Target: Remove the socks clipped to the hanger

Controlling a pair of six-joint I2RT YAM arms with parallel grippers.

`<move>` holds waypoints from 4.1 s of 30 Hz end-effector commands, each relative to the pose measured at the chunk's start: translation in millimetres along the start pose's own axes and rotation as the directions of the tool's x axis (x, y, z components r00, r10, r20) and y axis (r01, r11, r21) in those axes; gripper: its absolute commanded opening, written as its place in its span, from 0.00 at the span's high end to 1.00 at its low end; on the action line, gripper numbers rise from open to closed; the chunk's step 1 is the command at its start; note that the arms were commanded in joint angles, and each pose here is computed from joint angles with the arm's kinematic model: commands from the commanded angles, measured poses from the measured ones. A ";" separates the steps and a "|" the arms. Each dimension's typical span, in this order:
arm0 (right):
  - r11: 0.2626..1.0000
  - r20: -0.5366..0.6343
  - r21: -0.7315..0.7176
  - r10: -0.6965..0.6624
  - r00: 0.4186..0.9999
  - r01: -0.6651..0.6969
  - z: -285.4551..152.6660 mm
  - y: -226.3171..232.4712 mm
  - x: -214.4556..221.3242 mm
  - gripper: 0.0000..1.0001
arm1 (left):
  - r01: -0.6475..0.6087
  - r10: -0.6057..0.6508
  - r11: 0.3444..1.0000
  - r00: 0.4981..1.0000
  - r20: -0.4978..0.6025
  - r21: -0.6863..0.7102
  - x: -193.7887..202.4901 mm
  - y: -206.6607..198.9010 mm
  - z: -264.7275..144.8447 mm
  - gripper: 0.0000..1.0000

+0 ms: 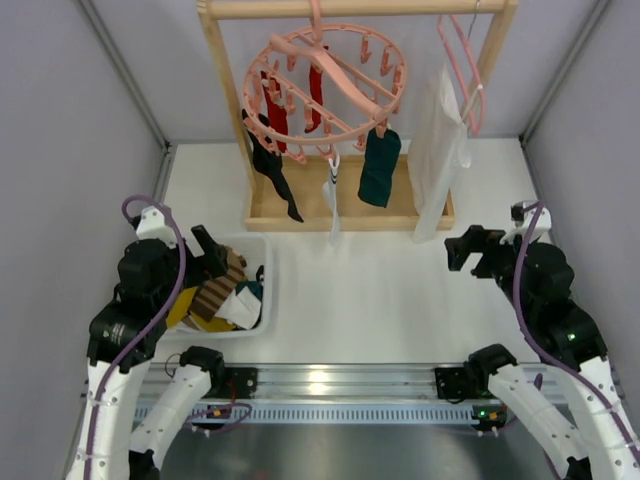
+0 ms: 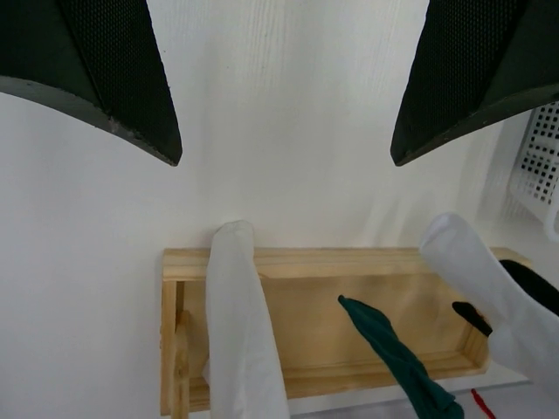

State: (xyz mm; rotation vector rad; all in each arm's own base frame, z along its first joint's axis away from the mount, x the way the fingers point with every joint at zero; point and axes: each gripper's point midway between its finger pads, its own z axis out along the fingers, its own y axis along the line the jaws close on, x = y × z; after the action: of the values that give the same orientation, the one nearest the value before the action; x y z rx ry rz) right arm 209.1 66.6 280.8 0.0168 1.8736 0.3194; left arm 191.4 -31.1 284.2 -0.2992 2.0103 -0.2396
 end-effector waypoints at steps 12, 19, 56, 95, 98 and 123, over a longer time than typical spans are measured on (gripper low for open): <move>0.821 0.028 -0.566 0.102 0.994 -0.068 62.3 127.6 -7.2 0.01 | 0.073 -0.074 0.997 0.997 0.021 0.040 13.3 -6.6 25.4 0.02; 0.859 0.158 -0.491 -0.080 0.984 0.148 113.9 188.9 -3.4 0.01 | 0.078 -0.077 0.995 0.997 -0.021 0.057 23.8 -9.9 31.6 0.02; 0.913 0.196 -0.386 -0.058 0.979 0.131 148.8 265.4 78.2 1.00 | 0.036 -0.110 0.906 0.982 0.153 0.421 -138.6 -130.8 1.6 0.02; 0.898 0.206 -0.426 -0.021 0.978 0.109 125.7 327.7 91.6 1.00 | -0.401 0.425 0.903 0.887 0.180 -0.157 -113.3 -213.3 85.1 0.20; 0.893 0.209 -0.434 -0.027 0.978 0.118 123.9 330.3 92.2 1.00 | -0.413 0.438 0.896 0.882 0.173 -0.165 -111.3 -219.6 93.1 0.21; 0.890 0.222 -0.434 -0.046 0.974 0.141 117.6 328.4 92.3 1.00 | -0.403 0.435 0.895 0.885 0.167 -0.193 -118.5 -225.0 114.1 0.72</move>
State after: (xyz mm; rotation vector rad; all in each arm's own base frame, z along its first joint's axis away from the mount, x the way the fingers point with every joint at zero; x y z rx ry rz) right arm 250.7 412.6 209.1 -0.3621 1.6145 0.5856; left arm 363.7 -210.7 389.5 0.0546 1.8579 0.2443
